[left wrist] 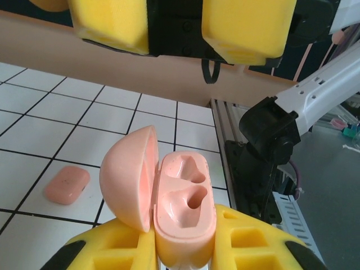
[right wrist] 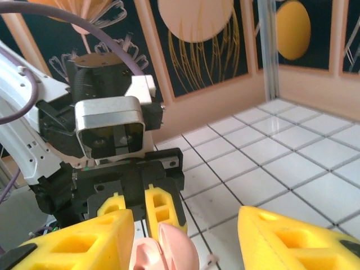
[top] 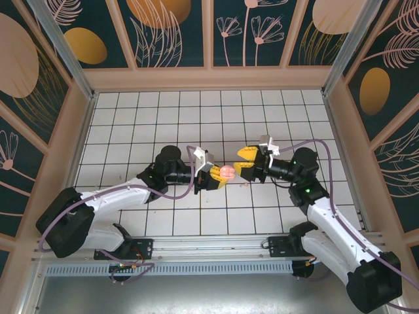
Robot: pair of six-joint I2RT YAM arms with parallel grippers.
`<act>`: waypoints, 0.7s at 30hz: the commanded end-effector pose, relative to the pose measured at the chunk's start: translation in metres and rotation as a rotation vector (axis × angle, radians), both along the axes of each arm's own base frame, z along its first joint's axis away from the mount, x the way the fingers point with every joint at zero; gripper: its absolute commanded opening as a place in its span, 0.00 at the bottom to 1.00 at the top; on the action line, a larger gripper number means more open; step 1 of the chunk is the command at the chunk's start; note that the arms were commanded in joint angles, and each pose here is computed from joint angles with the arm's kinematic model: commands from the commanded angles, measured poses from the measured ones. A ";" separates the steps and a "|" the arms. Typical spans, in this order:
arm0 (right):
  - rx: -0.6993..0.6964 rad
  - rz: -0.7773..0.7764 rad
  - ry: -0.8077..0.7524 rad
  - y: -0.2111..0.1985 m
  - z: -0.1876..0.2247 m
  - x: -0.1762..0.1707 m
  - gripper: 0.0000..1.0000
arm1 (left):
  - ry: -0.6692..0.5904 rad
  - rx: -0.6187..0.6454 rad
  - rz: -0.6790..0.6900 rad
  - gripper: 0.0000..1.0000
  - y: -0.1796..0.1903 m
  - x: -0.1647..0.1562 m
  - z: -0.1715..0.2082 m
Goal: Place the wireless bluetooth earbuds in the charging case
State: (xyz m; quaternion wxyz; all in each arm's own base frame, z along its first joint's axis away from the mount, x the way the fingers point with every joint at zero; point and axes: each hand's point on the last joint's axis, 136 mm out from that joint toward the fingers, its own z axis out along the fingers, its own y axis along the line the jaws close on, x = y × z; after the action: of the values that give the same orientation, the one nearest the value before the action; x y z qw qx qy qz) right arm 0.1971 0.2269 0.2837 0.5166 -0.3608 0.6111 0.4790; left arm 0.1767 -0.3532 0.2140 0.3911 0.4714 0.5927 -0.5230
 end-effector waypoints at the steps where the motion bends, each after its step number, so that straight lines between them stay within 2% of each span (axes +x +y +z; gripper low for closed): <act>1: -0.040 -0.100 0.089 -0.009 0.003 0.012 0.52 | 0.009 -0.059 0.035 0.19 0.004 0.007 0.006; 8: -0.217 -0.384 0.435 -0.041 -0.055 0.038 0.46 | 0.063 -0.063 0.107 0.18 0.014 0.017 -0.013; 15: -0.378 -0.662 0.884 -0.075 -0.125 0.045 0.40 | 0.103 -0.042 0.145 0.18 0.020 0.020 -0.025; 21: -0.474 -0.700 1.188 -0.071 -0.169 0.032 0.38 | 0.094 -0.028 0.179 0.18 0.025 0.022 -0.027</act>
State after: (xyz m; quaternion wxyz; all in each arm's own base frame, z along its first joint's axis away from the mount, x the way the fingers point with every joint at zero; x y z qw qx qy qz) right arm 0.2422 0.1641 0.1299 0.1922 0.0084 0.9392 0.2845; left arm 0.1954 -0.3326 0.1780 0.3945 0.3938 0.6483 -0.5187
